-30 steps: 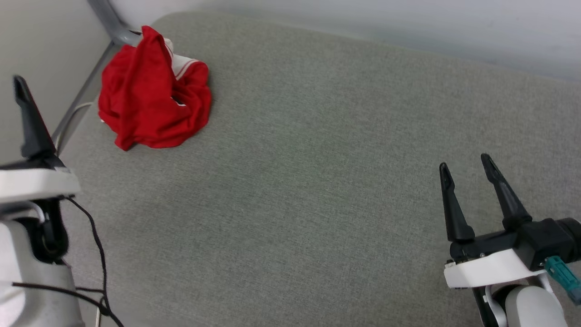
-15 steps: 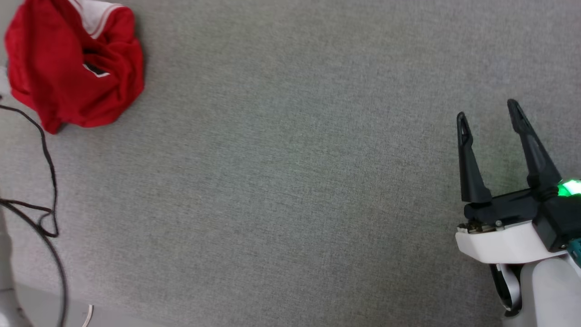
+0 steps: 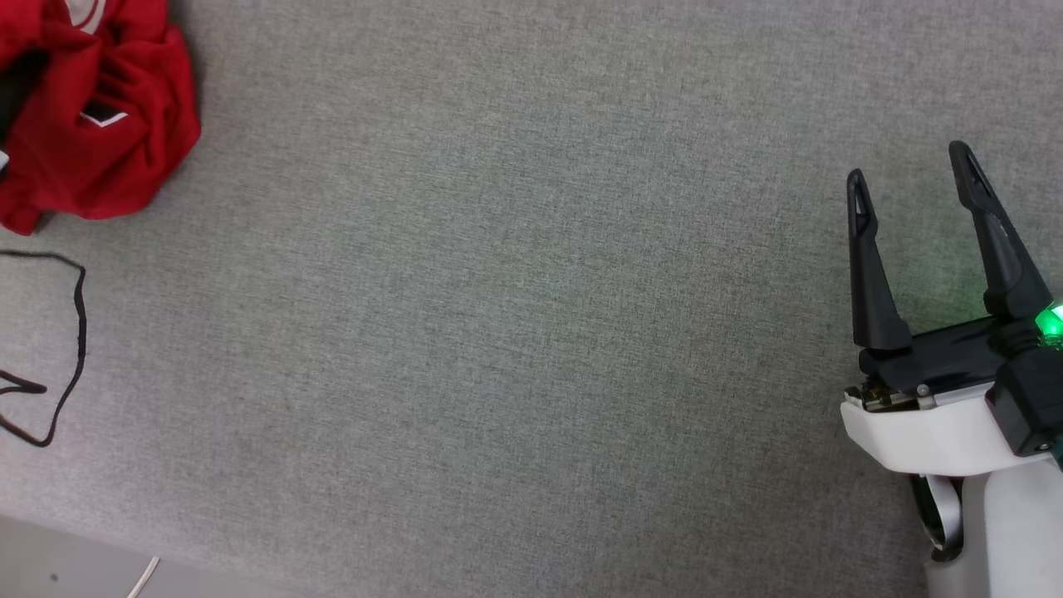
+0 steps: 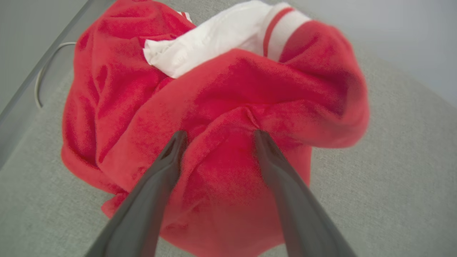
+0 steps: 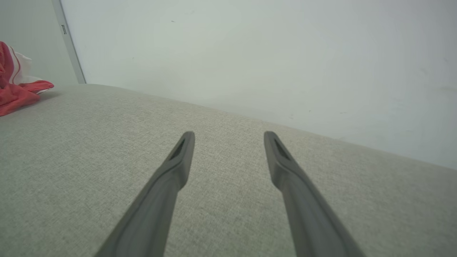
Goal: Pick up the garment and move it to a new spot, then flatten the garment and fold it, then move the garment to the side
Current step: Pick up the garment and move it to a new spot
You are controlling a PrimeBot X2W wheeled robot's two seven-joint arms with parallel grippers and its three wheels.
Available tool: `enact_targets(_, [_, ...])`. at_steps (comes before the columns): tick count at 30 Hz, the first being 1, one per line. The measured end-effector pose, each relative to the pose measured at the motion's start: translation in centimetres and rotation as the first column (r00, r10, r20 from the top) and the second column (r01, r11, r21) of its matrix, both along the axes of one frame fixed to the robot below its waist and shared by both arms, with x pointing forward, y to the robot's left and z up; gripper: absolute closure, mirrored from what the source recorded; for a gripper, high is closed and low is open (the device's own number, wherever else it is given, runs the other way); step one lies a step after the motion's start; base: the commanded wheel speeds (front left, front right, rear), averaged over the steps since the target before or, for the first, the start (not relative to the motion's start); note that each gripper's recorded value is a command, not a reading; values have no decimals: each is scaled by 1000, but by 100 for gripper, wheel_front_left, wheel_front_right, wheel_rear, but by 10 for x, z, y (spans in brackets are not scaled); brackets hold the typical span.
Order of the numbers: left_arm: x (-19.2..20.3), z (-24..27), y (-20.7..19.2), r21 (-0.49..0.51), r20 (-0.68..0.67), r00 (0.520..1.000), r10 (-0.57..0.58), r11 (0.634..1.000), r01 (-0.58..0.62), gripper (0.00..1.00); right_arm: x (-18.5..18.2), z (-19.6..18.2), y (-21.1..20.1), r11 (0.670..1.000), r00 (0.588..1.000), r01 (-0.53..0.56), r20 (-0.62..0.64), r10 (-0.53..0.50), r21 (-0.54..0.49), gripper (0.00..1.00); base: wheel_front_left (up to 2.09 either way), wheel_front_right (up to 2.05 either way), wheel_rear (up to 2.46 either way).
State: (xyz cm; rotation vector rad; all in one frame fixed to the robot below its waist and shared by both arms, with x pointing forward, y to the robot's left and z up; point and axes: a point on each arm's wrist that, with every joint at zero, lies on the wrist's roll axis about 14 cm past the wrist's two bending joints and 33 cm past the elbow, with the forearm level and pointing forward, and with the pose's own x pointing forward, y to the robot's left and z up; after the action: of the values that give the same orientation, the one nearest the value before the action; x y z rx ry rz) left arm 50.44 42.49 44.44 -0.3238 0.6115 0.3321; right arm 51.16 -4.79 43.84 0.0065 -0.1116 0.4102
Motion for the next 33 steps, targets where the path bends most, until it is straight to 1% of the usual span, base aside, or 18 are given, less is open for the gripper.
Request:
enact_targets(1, [-3,-9,-3,-19,-48,999,-14,1000,13,0,0,-1,1,1000,1000,-2,0,2,-3,0,0,0,0])
enact_targets(4, [-9,-29,-13,-96,-133,990,-37,995,25,0,2,-4,-1,1000,1000,2,4,-2,-11,0,0,0,0])
enact_targets(5, [-18,-52,-22,-160,-230,971,-61,987,24,0,5,-5,-3,1000,1000,7,8,-7,-13,0,0,0,0])
enact_targets(8, [-30,-71,-22,-167,-325,943,-74,986,19,0,5,-7,-4,1000,1000,8,8,-8,-17,0,0,0,0])
enact_targets(13, [-30,-87,-27,-177,-389,916,-99,984,31,0,7,-10,-6,1000,1000,12,10,-12,-20,0,0,0,0])
enact_targets(14, [-29,-88,-27,-176,-392,914,-103,984,35,80,7,-11,-7,1000,1000,14,8,-14,-21,0,0,0,0])
enact_targets(15, [-28,-89,-28,-179,-393,913,-104,983,35,100,7,-11,-8,1000,1000,16,8,-15,-23,0,0,0,0])
enact_targets(18, [-22,-88,-32,-171,-387,914,-123,983,60,100,8,-9,-11,999,1000,24,15,-23,-26,0,0,0,0])
enact_targets(23, [-14,-70,-27,-101,-344,929,-136,989,108,100,7,4,-14,999,999,31,36,-30,-23,0,0,0,0])
enact_targets(28, [12,-19,-29,-14,-203,962,-183,983,184,100,2,23,-15,999,998,33,63,-32,-16,0,0,0,0])
enact_targets(31, [22,15,-32,62,-141,962,-234,968,244,100,-1,37,-17,999,996,38,80,-38,5,0,0,0,0])
enact_targets(33, [31,35,-44,93,-96,954,-286,951,294,100,-4,44,-19,999,995,42,89,-43,15,0,0,0,0])
